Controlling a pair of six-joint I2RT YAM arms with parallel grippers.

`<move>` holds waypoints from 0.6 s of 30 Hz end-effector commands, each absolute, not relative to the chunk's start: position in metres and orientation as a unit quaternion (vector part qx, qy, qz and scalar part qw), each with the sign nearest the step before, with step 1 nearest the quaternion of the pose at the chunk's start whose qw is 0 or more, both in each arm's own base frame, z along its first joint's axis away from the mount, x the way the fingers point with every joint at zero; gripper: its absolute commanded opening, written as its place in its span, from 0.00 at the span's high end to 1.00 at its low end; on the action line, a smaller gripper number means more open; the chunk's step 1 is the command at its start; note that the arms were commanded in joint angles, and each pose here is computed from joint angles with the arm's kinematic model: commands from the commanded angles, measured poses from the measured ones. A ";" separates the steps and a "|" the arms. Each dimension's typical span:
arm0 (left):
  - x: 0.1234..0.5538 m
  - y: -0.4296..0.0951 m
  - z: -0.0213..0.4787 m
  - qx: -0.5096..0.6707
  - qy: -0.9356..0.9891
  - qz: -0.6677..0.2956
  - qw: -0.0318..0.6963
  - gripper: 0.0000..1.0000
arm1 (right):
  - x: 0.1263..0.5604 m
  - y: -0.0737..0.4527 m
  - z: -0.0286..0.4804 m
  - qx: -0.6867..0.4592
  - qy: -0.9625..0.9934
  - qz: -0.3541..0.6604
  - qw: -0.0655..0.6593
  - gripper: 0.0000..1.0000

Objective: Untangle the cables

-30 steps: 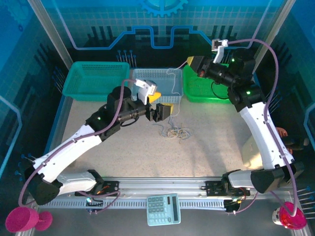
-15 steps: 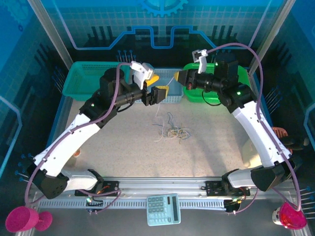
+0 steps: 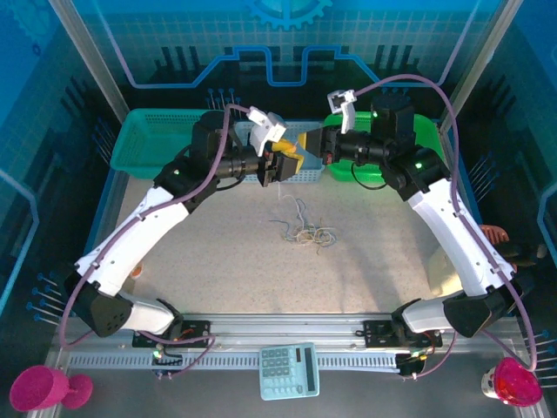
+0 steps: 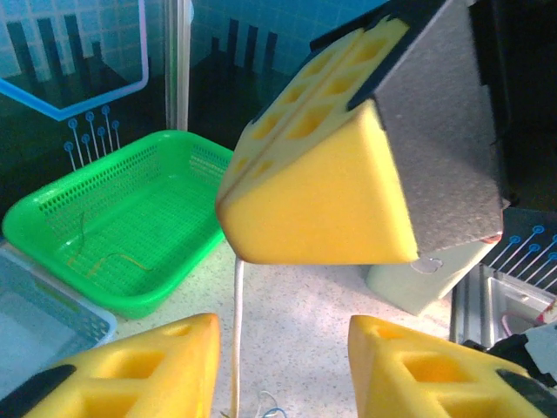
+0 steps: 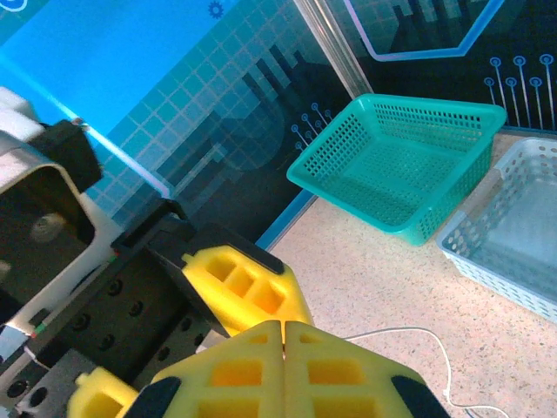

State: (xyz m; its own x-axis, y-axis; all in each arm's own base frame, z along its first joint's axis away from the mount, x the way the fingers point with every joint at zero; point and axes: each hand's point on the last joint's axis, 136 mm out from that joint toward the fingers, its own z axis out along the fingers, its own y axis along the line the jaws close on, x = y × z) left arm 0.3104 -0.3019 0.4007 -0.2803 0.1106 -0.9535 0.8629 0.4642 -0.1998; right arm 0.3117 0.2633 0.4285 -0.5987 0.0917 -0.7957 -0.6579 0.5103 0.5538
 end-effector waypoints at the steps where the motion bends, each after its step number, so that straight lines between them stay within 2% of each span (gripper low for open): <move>1: 0.309 -0.303 0.412 0.354 0.689 -0.395 0.494 0.64 | 0.302 0.271 0.439 -0.206 0.756 0.470 0.407 1.00; 9: 0.315 -0.305 0.409 0.347 0.691 -0.399 0.493 0.91 | 0.295 0.277 0.441 -0.212 0.750 0.481 0.402 1.00; 13: 0.317 -0.307 0.405 0.347 0.693 -0.401 0.488 0.99 | 0.294 0.278 0.443 -0.213 0.748 0.483 0.403 1.00; 18: 0.318 -0.308 0.405 0.346 0.692 -0.403 0.488 1.00 | 0.294 0.279 0.443 -0.214 0.747 0.486 0.401 1.00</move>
State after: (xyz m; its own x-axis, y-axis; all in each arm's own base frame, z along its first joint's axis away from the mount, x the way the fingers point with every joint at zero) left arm 0.3164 -0.3044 0.3961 -0.3013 0.1028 -0.9480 0.8601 0.4585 -0.2237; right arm 0.3047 0.2711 0.4288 -0.6037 0.0747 -0.7937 -0.6729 0.4862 0.5575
